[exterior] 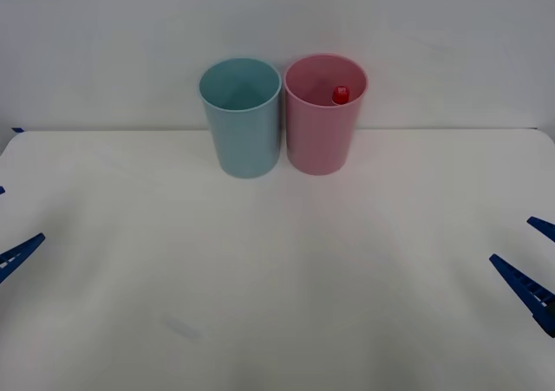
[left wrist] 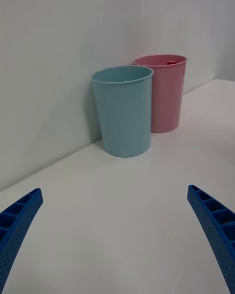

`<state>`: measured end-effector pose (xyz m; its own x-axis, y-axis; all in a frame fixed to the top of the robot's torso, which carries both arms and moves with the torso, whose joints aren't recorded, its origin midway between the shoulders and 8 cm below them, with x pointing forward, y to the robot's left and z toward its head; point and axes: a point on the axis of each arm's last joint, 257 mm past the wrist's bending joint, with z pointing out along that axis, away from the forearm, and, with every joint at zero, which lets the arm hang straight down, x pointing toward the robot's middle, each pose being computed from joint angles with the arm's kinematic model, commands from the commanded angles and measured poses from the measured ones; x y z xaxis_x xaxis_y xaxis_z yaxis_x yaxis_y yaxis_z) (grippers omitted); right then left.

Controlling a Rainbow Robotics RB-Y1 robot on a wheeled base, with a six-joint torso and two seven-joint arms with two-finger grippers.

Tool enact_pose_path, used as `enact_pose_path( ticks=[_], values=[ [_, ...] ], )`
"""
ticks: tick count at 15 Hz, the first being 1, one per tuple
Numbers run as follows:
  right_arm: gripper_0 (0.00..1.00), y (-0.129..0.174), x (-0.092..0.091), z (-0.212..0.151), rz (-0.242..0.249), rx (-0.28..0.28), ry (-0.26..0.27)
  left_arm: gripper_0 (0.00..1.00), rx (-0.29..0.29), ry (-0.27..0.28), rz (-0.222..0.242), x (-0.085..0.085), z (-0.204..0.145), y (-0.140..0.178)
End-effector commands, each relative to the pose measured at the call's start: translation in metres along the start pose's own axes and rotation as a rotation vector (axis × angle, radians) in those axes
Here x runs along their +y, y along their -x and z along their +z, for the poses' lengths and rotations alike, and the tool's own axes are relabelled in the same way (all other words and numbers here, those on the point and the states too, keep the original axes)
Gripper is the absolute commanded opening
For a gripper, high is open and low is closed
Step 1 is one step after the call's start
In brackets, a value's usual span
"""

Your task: Grasp the object on the table and drop it into the matching bin: aluminum can to the light blue bin, PET bottle to the pink bin.

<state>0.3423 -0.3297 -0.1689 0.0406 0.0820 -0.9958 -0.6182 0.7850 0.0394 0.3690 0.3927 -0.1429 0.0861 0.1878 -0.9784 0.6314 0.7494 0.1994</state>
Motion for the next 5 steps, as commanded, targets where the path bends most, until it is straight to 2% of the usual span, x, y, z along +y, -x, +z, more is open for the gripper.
enact_pose_path(
  ticks=[1, 5],
  values=[
    [1.00, 0.0000, 0.0000, 0.0000, 0.000, 0.000, 0.000, 1.00, 0.002, -0.006, -0.018, -0.0032, -0.0073, -0.0006],
    [1.00, 0.0000, 0.0000, 0.0000, 0.000, 0.000, 0.000, 1.00, 0.002, -0.005, -0.028, -0.0034, -0.0058, -0.0015]
  ],
)
